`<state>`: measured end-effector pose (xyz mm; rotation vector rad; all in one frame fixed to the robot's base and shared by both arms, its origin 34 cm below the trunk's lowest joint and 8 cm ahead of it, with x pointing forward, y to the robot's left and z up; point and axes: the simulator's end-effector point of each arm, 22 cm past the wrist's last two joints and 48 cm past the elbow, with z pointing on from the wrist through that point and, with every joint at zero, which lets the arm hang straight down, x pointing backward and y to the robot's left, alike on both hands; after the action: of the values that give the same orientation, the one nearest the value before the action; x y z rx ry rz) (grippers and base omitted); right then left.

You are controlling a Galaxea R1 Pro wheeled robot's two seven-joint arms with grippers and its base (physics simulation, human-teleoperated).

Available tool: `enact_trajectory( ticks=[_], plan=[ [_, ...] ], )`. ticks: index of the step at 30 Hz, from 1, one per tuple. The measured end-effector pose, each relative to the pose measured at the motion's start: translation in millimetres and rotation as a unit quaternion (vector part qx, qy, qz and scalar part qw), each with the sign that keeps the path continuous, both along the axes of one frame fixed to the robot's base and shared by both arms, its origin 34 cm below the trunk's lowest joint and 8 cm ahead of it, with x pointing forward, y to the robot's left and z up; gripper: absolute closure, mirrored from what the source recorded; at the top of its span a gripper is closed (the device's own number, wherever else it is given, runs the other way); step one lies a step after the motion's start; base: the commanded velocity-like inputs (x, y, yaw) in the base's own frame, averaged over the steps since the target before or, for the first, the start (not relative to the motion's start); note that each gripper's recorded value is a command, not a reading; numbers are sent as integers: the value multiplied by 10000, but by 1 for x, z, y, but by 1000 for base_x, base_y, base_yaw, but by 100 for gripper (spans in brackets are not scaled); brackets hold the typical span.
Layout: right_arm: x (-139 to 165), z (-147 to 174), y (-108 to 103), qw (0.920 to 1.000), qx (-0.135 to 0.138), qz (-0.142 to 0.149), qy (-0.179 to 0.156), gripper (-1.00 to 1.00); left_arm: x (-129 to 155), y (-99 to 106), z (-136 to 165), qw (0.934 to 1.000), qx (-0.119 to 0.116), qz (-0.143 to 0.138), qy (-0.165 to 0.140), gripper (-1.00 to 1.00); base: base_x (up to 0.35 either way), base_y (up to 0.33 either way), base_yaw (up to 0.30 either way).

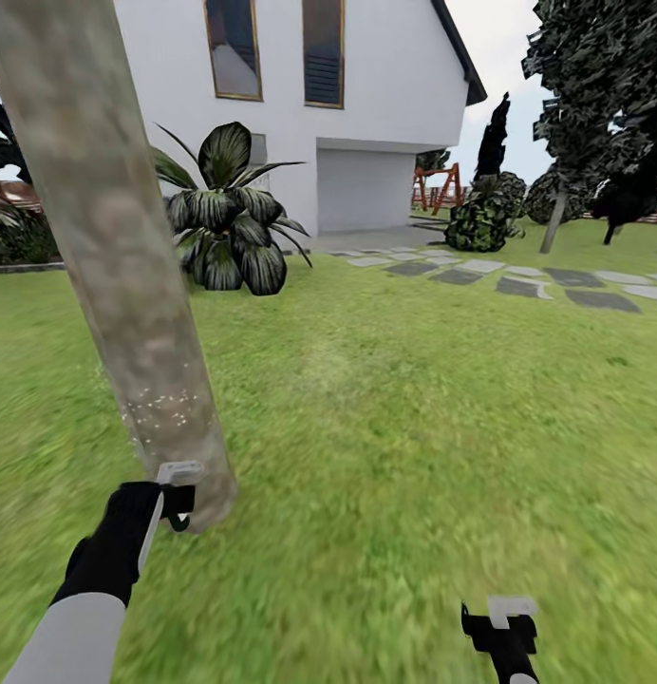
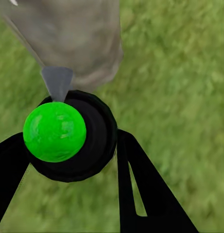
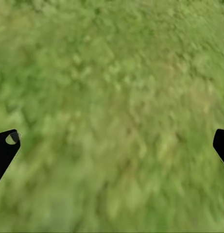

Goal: In the garden, pick up the pesticide atomizer on the floor and spray pesticide onto both trees until each tree trunk is fully covered.

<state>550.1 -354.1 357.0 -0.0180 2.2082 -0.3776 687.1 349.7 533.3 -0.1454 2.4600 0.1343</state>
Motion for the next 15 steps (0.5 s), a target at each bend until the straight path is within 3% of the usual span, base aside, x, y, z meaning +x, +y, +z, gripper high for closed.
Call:
enact_trajectory(
  ticks=[10, 15],
  plan=[
    [0, 0, 0, 10000, -2, -3, 0, -100, 1, -7, -1, 10000, -33, -39, -51, 100, 185, -236, 275],
    [0, 0, 0, 10000, -1, -1, 4, -100, 1, -8, -2, 10000, -48, -47, -47, 100, 59, -267, 276]
  ],
)
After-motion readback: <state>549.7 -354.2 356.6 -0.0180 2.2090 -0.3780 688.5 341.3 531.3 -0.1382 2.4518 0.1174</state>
